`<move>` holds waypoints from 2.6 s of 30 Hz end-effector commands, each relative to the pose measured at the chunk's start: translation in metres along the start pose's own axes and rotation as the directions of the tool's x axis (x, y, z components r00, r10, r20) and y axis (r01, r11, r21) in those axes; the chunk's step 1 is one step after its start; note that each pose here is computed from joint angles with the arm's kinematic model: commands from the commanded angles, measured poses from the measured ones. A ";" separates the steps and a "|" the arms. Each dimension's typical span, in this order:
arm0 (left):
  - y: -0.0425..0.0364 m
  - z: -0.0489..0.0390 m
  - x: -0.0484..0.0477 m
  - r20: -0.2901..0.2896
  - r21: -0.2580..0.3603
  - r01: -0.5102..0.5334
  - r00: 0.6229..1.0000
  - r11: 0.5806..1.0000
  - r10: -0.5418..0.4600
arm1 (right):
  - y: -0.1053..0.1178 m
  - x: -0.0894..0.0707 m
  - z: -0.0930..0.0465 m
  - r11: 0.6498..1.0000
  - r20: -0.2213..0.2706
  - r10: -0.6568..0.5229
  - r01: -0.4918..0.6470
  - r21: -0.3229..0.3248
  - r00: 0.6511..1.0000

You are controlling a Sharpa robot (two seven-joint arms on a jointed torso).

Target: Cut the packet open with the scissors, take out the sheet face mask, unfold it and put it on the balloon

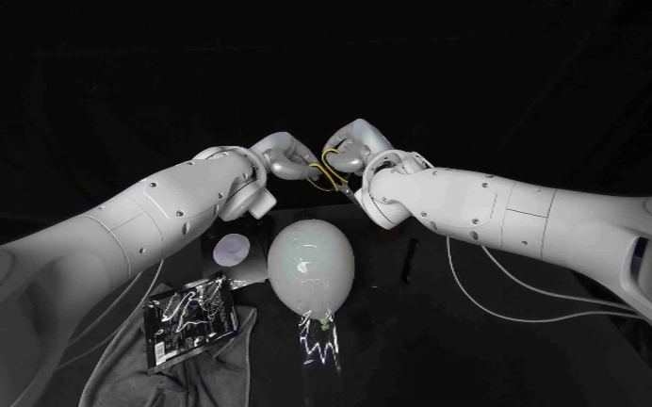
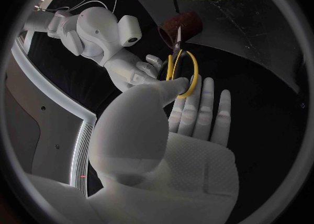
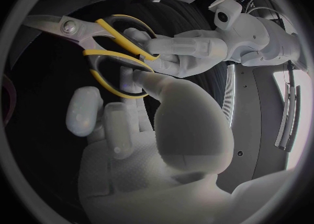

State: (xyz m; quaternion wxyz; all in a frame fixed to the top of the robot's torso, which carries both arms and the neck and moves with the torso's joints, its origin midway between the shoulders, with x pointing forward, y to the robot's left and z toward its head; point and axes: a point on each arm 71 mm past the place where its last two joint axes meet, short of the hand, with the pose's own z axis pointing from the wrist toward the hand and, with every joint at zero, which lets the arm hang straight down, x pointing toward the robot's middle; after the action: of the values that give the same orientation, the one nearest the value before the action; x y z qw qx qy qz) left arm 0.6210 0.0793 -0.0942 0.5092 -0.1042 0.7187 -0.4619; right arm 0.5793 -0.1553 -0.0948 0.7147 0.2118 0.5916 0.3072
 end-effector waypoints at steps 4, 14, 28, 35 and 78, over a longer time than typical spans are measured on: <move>-0.0083 0.0032 0.0014 0.034 0.028 0.118 0.992 0.993 -0.119 | 0.009 0.004 -0.001 0.999 -0.017 -0.004 0.004 -0.042 1.000; -0.0126 0.0059 0.0047 0.058 0.032 0.221 0.973 0.975 -0.223 | 0.011 0.006 -0.001 0.999 -0.026 0.001 -0.002 -0.047 1.000; -0.0094 0.0039 0.0016 0.077 0.024 0.252 0.964 0.967 -0.254 | 0.002 -0.003 -0.002 0.999 -0.016 -0.001 0.000 -0.043 1.000; -0.0081 0.0032 0.0032 0.056 0.012 0.254 0.965 0.967 -0.254 | 0.000 -0.006 -0.001 0.999 -0.017 -0.004 0.003 -0.043 1.000; 0.0149 -0.0145 -0.0187 0.074 0.069 0.420 0.902 0.905 -0.425 | -0.011 -0.026 0.000 1.000 0.011 0.017 -0.017 -0.027 1.000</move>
State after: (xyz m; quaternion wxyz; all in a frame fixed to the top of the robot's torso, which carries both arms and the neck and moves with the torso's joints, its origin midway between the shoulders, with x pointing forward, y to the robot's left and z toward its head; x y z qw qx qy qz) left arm 0.6224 0.1063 -0.0969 0.4387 -0.2421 0.6728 -0.5444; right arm 0.5789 -0.1818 -0.0863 0.7196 0.2152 0.5831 0.3095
